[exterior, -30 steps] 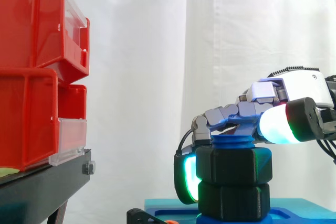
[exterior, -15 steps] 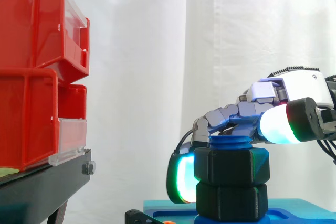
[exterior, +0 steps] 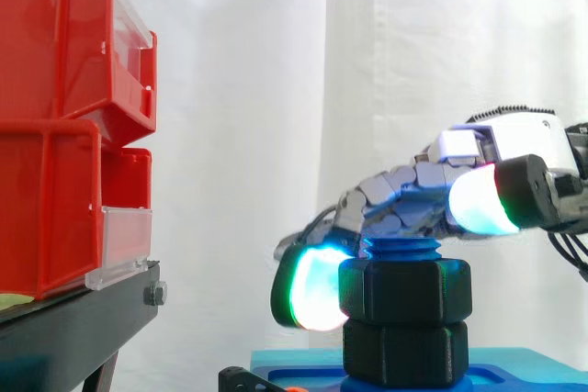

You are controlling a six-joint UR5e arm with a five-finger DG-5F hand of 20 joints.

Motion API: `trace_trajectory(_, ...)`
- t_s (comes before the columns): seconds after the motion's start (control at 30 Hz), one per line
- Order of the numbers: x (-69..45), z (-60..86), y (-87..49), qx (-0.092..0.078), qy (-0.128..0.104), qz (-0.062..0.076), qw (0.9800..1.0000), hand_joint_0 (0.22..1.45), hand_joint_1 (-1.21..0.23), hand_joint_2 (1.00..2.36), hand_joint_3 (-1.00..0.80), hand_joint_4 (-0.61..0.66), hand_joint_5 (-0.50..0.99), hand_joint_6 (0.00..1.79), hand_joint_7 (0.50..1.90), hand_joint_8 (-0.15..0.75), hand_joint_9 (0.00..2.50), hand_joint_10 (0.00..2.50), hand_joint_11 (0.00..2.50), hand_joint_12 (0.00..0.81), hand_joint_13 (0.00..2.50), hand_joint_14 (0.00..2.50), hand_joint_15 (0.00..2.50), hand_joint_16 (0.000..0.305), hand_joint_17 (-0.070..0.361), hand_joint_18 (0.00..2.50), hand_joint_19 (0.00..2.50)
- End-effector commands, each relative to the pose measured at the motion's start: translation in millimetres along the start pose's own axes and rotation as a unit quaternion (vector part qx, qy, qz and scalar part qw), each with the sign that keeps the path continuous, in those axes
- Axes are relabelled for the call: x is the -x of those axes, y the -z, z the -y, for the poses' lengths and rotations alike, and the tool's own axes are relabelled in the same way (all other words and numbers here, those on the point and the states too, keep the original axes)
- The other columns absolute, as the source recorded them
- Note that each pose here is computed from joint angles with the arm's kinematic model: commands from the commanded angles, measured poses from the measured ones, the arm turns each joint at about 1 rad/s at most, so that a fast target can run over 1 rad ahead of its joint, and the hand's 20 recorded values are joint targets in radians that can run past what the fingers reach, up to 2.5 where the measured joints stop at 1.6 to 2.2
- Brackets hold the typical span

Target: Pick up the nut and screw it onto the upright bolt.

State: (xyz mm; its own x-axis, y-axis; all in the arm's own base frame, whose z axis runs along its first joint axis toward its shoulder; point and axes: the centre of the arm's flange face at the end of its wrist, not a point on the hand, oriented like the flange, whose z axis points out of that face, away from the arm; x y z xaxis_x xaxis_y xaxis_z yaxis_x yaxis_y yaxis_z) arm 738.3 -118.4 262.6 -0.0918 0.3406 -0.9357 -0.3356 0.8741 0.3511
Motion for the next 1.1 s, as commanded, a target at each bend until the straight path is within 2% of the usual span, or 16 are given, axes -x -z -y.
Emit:
trace_trajectory(0.0, 14.8, -0.8, -2.2, 0.012, 0.005, 0.005, 0.9999, 0.46, -0.2, 1.0, -0.5, 0.14, -0.24, 0.5, 0.67, 0.234, 0.33, 0.0, 0.0, 0.363, 0.11, 0.0, 0.0, 0.053, 0.12, 0.0, 0.0)
trace_trajectory(0.03, 24.2, -1.5, -1.2, 0.017, 0.006, 0.001, 0.9998, 0.46, -0.2, 1.0, -0.5, 0.14, -0.24, 0.5, 0.66, 0.234, 0.33, 0.0, 0.0, 0.363, 0.11, 0.0, 0.0, 0.054, 0.12, 0.0, 0.0)
trace_trajectory(0.17, 37.5, 0.8, 0.4, 0.015, 0.005, -0.004, 0.9999, 0.46, -0.2, 1.0, -0.5, 0.14, -0.24, 0.5, 0.67, 0.236, 0.32, 0.0, 0.0, 0.363, 0.11, 0.0, 0.0, 0.054, 0.121, 0.0, 0.0)
trace_trajectory(0.2, 43.2, 2.2, 0.9, 0.014, 0.006, -0.003, 0.9999, 0.46, -0.2, 1.0, -0.5, 0.14, -0.24, 0.5, 0.67, 0.236, 0.32, 0.0, 0.0, 0.363, 0.11, 0.0, 0.0, 0.054, 0.121, 0.0, 0.0)
trace_trajectory(0.23, 43.2, 2.2, 0.9, 0.014, 0.006, -0.003, 0.9999, 0.46, -0.2, 1.0, -0.5, 0.15, -0.24, 0.5, 0.67, 0.237, 0.32, 0.0, 0.0, 0.363, 0.11, 0.0, 0.0, 0.054, 0.121, 0.0, 0.0)
trace_trajectory(0.33, 62.8, 5.1, 1.3, 0.016, 0.013, 0.003, 0.9998, 0.46, -0.2, 1.0, -0.5, 0.16, -0.23, 0.5, 0.67, 0.238, 0.32, 0.0, 0.0, 0.365, 0.1, 0.0, 0.0, 0.054, 0.12, 0.0, 0.0)
trace_trajectory(0.4, 65.9, 5.4, 2.0, 0.018, 0.013, 0.002, 0.9997, 0.46, -0.19, 1.0, -0.5, 0.17, -0.24, 0.5, 0.68, 0.238, 0.29, 0.0, 0.0, 0.362, 0.07, 0.0, 0.0, 0.053, 0.12, 0.0, 0.0)
trace_trajectory(0.5, 88.4, -0.1, 12.8, 0.02, 0.023, -0.004, 0.9995, 0.46, -0.21, 1.0, -0.5, 0.18, -0.24, 0.5, 0.67, 0.238, 0.27, 0.0, 0.0, 0.369, 0.05, 0.0, 0.0, 0.054, 0.12, 0.0, 0.0)
trace_trajectory(0.53, 99.9, -5.6, 20.0, 0.018, 0.032, -0.007, 0.9993, 0.46, -0.21, 1.0, -0.5, 0.19, -0.24, 0.5, 0.66, 0.239, 0.25, 0.0, 0.0, 0.374, 0.03, 0.0, 0.0, 0.054, 0.121, 0.0, 0.0)
trace_trajectory(0.57, 106.8, -10.8, 26.2, 0.013, 0.043, -0.012, 0.9989, 0.46, -0.22, 1.0, -0.5, 0.2, -0.24, 0.5, 0.66, 0.239, 0.25, 0.0, 0.0, 0.375, 0.03, 0.0, 0.0, 0.054, 0.121, 0.0, 0.0)
trace_trajectory(0.6, 114.5, -14.0, 34.5, 0.002, 0.052, -0.017, 0.9985, 0.46, -0.23, 1.0, -0.5, 0.2, -0.24, 0.5, 0.65, 0.242, 0.24, 0.0, 0.0, 0.375, 0.02, 0.0, 0.0, 0.054, 0.121, 0.0, 0.0)
trace_trajectory(0.67, 118.6, -16.3, 42.2, -0.01, 0.059, -0.024, 0.9979, 0.46, -0.23, 1.0, -0.5, 0.2, -0.24, 0.5, 0.65, 0.243, 0.24, 0.0, 0.0, 0.375, 0.02, 0.0, 0.0, 0.054, 0.121, 0.0, 0.0)
trace_trajectory(0.7, 124.6, -19.1, 50.1, -0.024, 0.064, -0.027, 0.9973, 0.46, -0.23, 1.0, -0.5, 0.21, -0.24, 0.5, 0.65, 0.244, 0.23, 0.0, 0.0, 0.375, 0.01, 0.0, 0.0, 0.054, 0.122, 0.0, 0.0)
trace_trajectory(0.87, 136.0, -26.6, 70.3, -0.059, 0.063, -0.026, 0.9959, 0.47, -0.25, 1.0, -0.5, 0.19, -0.24, 0.5, 0.65, 0.242, 0.21, 0.0, 0.0, 0.375, 0.0, 0.0, 0.0, 0.054, 0.122, 0.0, 0.0)
trace_trajectory(1.0, 129.8, -32.0, 82.4, -0.073, 0.056, -0.029, 0.9954, 0.47, -0.26, 1.0, -0.5, 0.19, -0.24, 0.5, 0.65, 0.24, 0.19, 0.0, 0.0, 0.376, 0.0, 0.0, 0.0, 0.054, 0.121, 0.0, 0.0)
trace_trajectory(1.07, 127.8, -34.1, 89.7, -0.079, 0.055, -0.022, 0.9951, 0.47, -0.26, 1.0, -0.5, 0.17, -0.24, 0.5, 0.65, 0.241, 0.18, 0.0, 0.0, 0.376, 0.0, 0.0, 0.0, 0.054, 0.122, 0.0, 0.0)
